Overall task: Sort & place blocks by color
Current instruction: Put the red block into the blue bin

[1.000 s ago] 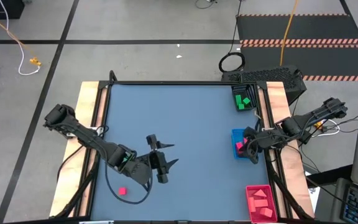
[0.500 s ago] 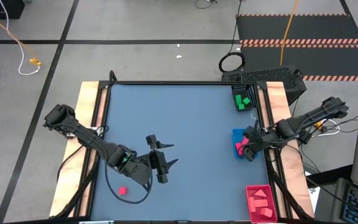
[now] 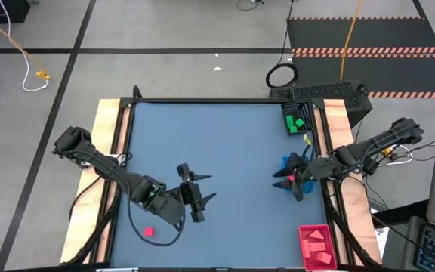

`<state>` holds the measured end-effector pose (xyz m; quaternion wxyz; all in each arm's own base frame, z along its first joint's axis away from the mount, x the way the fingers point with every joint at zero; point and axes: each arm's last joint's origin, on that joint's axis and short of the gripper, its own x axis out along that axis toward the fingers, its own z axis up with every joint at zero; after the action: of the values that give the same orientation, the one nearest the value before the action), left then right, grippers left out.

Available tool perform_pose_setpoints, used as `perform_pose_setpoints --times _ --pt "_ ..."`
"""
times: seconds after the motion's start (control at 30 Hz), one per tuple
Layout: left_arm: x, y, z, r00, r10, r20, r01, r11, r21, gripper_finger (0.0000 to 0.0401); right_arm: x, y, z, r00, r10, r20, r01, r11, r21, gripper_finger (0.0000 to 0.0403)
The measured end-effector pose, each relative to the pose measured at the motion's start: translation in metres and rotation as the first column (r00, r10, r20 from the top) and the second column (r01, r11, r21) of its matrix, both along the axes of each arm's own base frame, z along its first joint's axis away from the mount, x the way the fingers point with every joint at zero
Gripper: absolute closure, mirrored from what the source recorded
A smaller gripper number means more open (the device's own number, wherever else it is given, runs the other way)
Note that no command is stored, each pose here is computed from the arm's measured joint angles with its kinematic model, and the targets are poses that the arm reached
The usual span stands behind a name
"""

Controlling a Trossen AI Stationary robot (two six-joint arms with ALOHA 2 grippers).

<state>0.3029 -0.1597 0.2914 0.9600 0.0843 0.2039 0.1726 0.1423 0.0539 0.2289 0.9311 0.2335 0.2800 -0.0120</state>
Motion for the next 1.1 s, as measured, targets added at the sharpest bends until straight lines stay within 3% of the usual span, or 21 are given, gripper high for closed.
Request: perform_pose_setpoints --times 0.17,0.33,0.47,0.57,0.67,0.93,1.1 --pt "-0.005 0.001 -0.005 0.999 0.045 -0.01 -0.046 0.977 -0.208 0.0125 0.012 0.005 -0.008 0.946 0.106 0.305 -0.078 0.992 -0.102 0.0204" --pt "-0.016 -0.001 -0.016 0.987 0.003 -0.161 -0.069 0.91 -0.408 0.0125 0.013 0.006 -0.031 0.877 0.153 0.455 -0.078 0.981 -0.18 0.0204" --pt "-0.032 0.003 -0.029 0.935 0.081 -0.345 -0.263 0.81 -0.524 0.0125 0.015 0.007 -0.038 0.834 0.154 0.53 -0.064 0.981 -0.184 0.0204" --pt "-0.044 0.005 -0.037 0.865 0.093 -0.494 -0.387 0.75 -0.537 0.0125 0.019 0.008 -0.038 0.824 0.172 0.539 -0.058 0.973 -0.223 0.0202" --pt "-0.05 0.001 -0.039 0.824 0.031 -0.566 -0.398 0.743 -0.539 0.0125 0.025 0.011 -0.032 0.813 0.193 0.55 -0.069 0.969 -0.238 0.0194" --pt "-0.067 -0.022 -0.04 0.737 -0.228 -0.637 -0.264 0.77 -0.581 0.0125 0.035 0.018 -0.027 0.798 0.274 0.537 -0.135 0.949 -0.284 0.0156" --pt "-0.084 -0.04 -0.04 0.7 -0.27 -0.661 -0.259 0.766 -0.588 0.0125 0.038 0.021 -0.028 0.783 0.299 0.545 -0.159 0.944 -0.29 0.0131"
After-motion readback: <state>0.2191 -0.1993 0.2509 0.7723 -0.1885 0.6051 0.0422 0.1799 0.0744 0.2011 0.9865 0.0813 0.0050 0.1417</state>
